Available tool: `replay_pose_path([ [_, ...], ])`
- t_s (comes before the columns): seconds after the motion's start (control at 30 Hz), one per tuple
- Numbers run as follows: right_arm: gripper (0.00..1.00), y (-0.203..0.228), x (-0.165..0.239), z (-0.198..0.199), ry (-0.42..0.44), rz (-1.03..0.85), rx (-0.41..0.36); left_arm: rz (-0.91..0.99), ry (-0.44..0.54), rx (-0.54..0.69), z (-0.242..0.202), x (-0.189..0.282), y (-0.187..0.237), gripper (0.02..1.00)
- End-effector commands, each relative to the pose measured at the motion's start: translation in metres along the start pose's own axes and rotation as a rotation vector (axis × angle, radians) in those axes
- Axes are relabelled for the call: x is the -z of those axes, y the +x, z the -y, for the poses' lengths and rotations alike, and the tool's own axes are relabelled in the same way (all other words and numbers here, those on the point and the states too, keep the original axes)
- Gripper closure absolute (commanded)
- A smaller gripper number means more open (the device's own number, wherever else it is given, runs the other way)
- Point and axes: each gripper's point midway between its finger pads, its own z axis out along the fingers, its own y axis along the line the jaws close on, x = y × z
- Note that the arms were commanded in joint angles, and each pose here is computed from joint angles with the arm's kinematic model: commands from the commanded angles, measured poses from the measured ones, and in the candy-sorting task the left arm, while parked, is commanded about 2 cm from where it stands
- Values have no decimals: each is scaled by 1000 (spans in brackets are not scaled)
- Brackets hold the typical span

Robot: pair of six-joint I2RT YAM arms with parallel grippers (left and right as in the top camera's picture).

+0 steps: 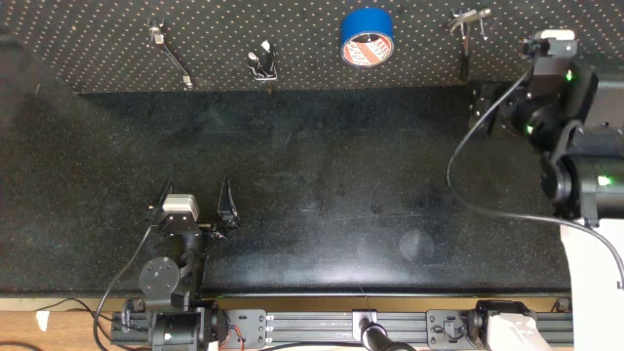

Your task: Place Tools Onto Pegboard

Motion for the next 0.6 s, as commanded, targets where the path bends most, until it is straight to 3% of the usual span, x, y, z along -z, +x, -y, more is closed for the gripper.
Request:
replay_pose_path([
  [0.03,18,14,7,-11,-67,-21,11,1,-2,5,0,0,1,25],
  [0.13,18,15,34,-17,-68,25,20,1,-2,5,0,0,1,25],
  [0.27,20,3,102,-36,-70,226,46,1,-2,5,0,0,1,25],
  [0.43,20,28,117,-62,-58,265,96,1,-2,5,0,0,1,25],
  [0.6,20,55,122,-51,-53,342,42,1,-2,5,0,0,1,25],
])
